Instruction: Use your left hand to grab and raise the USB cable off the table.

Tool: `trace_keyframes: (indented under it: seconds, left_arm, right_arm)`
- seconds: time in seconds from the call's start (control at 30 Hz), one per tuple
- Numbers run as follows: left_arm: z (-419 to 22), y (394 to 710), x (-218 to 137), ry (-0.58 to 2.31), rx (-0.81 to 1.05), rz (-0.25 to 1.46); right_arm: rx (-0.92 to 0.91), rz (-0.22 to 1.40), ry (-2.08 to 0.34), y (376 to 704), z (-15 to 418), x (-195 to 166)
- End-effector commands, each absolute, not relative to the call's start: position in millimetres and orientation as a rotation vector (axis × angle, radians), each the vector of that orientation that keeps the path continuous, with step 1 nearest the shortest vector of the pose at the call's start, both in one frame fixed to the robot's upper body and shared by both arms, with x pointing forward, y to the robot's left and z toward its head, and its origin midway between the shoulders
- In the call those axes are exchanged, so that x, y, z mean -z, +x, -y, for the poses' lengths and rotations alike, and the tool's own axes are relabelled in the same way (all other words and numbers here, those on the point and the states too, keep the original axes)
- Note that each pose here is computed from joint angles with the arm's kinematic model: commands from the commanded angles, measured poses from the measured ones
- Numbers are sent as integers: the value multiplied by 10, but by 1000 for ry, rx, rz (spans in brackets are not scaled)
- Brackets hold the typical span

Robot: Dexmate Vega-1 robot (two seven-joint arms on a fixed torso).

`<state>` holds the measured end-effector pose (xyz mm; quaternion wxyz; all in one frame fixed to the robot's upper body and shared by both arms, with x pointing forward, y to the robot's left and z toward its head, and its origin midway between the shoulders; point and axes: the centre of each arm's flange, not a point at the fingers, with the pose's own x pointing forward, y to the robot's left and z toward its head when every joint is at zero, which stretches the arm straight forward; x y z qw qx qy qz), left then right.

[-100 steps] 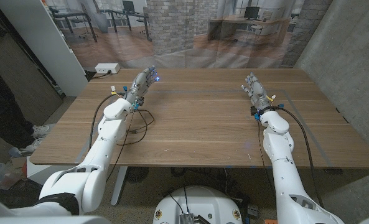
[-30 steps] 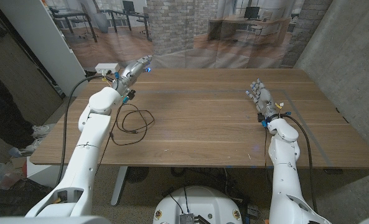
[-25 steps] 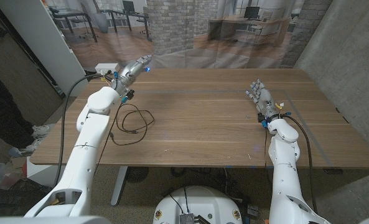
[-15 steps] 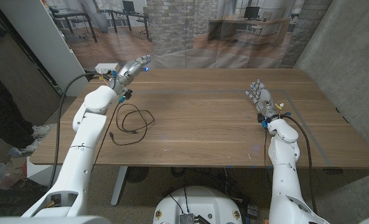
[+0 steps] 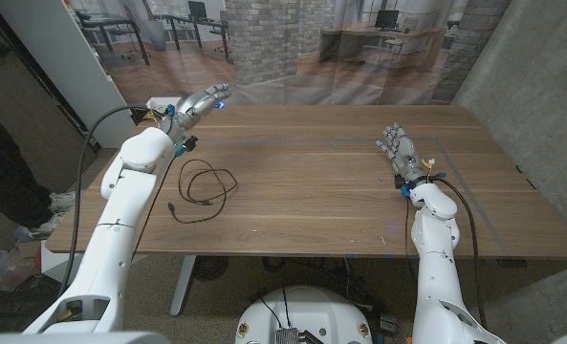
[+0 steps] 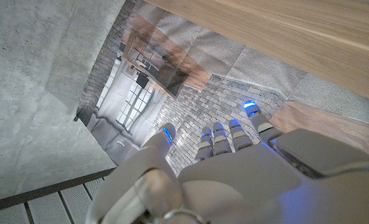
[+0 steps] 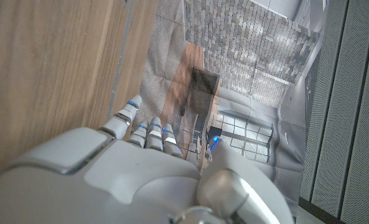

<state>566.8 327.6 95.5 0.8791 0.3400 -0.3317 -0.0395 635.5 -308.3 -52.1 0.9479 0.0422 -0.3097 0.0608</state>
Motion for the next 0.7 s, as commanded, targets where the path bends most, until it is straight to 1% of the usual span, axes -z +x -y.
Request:
trace_keyframes:
  seconds: [0.03,0.7]
  left_arm:
    - [-3339,5573,-1035,810,86,657]
    - [-3376,5430,-1154,977,135,584]
  right_arm:
    - [-127,626,88,6355,3066,543]
    - [-134,624,97,6354,3054,587]
